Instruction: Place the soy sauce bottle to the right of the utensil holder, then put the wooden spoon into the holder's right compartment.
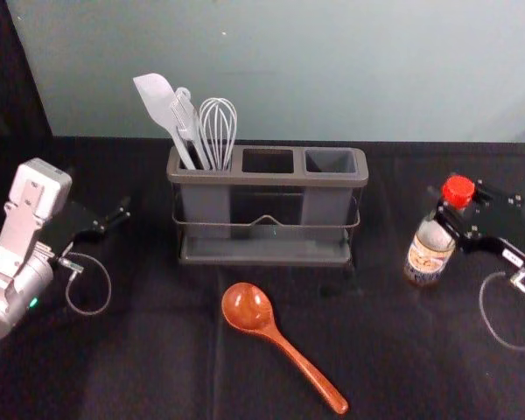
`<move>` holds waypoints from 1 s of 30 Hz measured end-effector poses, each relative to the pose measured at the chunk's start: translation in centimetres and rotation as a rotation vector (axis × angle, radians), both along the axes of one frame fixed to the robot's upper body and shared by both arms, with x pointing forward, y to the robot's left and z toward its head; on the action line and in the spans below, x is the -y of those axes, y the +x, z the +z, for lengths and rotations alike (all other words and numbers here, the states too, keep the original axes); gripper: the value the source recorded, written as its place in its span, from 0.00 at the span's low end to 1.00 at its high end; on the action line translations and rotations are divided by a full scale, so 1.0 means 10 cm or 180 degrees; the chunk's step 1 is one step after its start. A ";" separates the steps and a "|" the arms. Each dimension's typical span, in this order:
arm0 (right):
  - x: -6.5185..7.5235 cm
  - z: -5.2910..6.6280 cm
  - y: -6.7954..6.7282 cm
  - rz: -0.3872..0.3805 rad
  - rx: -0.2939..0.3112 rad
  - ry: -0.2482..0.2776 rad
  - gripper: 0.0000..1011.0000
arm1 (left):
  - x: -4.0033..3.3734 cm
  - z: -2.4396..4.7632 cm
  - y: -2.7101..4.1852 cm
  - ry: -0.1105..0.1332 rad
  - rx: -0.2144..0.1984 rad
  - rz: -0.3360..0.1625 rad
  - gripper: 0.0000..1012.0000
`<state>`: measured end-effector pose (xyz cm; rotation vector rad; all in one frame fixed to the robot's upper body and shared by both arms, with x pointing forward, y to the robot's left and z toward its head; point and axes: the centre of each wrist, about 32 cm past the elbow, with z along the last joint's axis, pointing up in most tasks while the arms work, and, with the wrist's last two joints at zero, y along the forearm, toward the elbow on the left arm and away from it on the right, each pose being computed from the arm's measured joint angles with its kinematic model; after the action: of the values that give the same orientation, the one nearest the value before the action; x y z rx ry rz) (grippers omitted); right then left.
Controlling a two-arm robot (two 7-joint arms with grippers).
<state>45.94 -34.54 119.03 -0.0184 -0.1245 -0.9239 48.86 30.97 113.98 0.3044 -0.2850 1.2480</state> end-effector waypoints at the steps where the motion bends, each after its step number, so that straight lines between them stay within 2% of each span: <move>1: 0.00 0.00 0.03 -0.0008 0.0002 0.0017 0.38 | 0.000 0.000 0.000 0.0000 0.0000 0.0000 0.99; 9: -0.06 -0.05 0.28 -0.0001 -0.0076 0.0116 0.38 | 0.000 0.000 0.000 0.0000 0.0000 0.0000 0.99; 13: -0.15 -0.08 0.41 0.0051 -0.0095 0.0154 0.38 | 0.000 0.000 0.000 0.0000 0.0000 0.0000 0.99; 17: -0.23 -0.10 0.50 0.0075 -0.0084 0.0123 0.38 | 0.000 0.000 0.000 0.0000 0.0000 0.0000 0.99; 24: -0.34 -0.11 0.60 0.0087 -0.0041 0.0084 0.38 | 0.000 0.000 0.000 0.0000 0.0000 0.0000 0.99; 30: -0.37 -0.12 0.66 0.0039 -0.0013 0.0071 0.38 | 0.000 0.000 0.000 0.0000 0.0000 0.0000 0.99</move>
<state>52.56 -30.87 117.81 0.0013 -0.1104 -0.9128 48.86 30.97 113.98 0.3045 -0.2850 1.2479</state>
